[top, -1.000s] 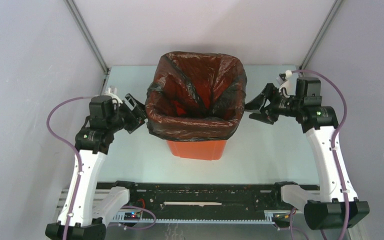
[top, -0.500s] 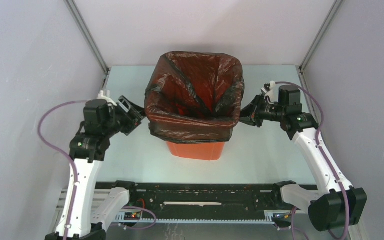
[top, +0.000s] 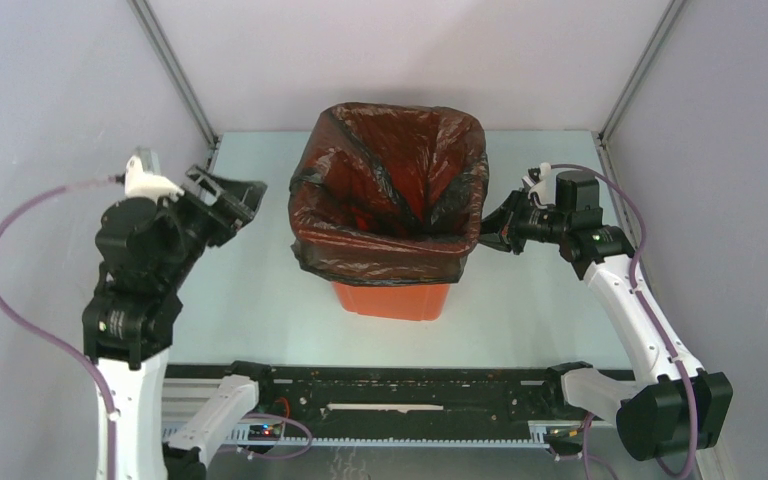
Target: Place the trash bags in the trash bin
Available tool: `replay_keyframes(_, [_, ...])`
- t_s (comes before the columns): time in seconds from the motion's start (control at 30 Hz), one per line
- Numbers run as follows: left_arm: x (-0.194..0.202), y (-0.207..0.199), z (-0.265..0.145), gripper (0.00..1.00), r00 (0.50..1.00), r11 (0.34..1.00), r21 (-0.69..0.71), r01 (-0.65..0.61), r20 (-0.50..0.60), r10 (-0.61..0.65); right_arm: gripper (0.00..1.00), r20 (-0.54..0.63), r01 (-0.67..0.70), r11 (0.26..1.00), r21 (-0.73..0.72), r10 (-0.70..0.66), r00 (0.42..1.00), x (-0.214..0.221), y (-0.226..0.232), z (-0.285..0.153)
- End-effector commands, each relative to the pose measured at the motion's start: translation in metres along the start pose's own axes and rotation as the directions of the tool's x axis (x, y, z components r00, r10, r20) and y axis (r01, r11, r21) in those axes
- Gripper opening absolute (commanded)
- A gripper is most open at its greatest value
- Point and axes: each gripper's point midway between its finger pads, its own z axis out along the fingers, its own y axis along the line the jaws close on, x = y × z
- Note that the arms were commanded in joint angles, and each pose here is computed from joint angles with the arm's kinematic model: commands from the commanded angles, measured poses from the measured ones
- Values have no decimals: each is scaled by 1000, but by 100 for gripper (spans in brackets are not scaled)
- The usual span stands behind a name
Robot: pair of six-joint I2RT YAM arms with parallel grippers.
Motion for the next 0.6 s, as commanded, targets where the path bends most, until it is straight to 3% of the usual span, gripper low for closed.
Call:
replay_keyframes(0.0, [-24,-70,15,75,979,967,157,-202,59,195,18,9,53,998,-35,-53,999,0,10,-2])
replay_keyframes(0.2, [20,-127,62,58,943,922,251,-294,-82,323,18,22,60,997,-54,-59,998,-2,16,-4])
replay_keyframes(0.27, [46,-129,80,58,904,907,219,-360,-158,397,18,26,63,996,-60,-62,998,-3,17,-4])
replay_keyframes(0.33, [78,-119,106,57,833,876,159,-455,-270,482,18,28,61,996,-60,-59,998,-3,18,-4])
replay_keyframes(0.47, [99,-97,132,51,717,787,53,-615,-379,585,18,31,63,996,-59,-61,998,-2,18,-6])
replay_keyframes(0.57, [119,-88,144,50,692,773,50,-632,-414,592,18,29,61,997,-56,-60,998,-1,18,-6])
